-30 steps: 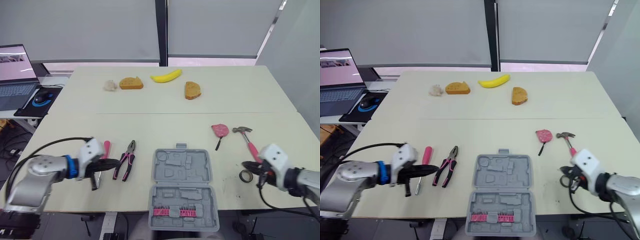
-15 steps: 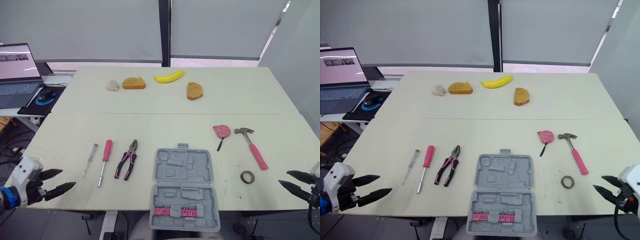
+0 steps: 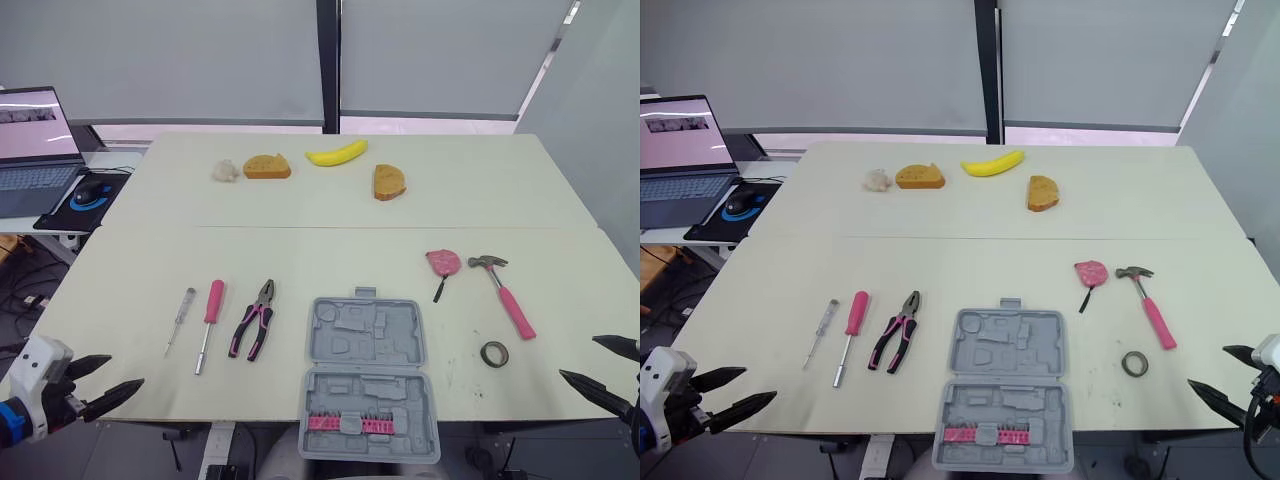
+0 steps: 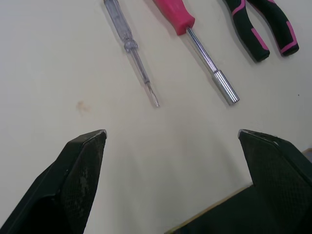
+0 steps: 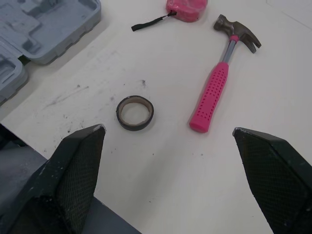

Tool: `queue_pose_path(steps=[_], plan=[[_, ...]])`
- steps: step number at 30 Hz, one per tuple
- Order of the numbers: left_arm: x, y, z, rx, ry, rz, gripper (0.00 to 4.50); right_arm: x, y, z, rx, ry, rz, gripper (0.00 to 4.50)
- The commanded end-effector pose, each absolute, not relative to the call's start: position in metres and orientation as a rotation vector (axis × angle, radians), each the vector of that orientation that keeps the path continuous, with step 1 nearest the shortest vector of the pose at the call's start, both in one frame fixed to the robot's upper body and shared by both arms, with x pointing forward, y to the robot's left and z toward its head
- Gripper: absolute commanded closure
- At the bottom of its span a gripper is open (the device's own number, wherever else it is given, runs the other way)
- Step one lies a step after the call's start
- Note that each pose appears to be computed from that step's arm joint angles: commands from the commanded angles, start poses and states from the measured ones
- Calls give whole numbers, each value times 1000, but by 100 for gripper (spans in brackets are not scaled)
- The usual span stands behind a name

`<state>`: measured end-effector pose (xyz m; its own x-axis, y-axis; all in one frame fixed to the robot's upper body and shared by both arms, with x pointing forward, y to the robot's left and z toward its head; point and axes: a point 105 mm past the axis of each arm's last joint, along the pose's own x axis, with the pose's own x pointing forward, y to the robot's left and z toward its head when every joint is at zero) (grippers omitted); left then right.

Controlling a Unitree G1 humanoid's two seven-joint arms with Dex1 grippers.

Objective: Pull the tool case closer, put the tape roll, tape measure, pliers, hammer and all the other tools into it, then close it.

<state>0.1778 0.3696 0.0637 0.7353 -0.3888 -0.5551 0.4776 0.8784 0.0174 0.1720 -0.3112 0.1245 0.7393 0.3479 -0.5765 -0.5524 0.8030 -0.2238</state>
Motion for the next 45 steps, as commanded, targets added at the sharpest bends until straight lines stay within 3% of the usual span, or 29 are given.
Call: queue_pose_path(steps=[1, 10, 13, 16, 19, 30, 41, 45], plan=[[192, 345, 85, 231, 485, -594, 0, 178, -307, 127, -473, 524, 541, 3], [217, 245, 109, 342, 330, -1021, 0, 182, -274, 113, -501, 513, 654, 3], [220, 212, 118, 366, 272, -1161, 0, 181, -260, 105, -501, 503, 691, 63], [223, 186, 126, 387, 217, -1271, 0, 182, -251, 94, -521, 505, 710, 163], [224, 165, 133, 393, 171, -1367, 0, 194, -247, 82, -533, 492, 682, 163], [214, 124, 138, 398, 60, -1623, 0, 213, -253, 39, -499, 544, 608, 163], [215, 114, 139, 409, 35, -1642, 0, 212, -252, 28, -484, 561, 613, 163], [218, 115, 142, 414, 33, -1628, 0, 213, -252, 24, -483, 569, 618, 239]])
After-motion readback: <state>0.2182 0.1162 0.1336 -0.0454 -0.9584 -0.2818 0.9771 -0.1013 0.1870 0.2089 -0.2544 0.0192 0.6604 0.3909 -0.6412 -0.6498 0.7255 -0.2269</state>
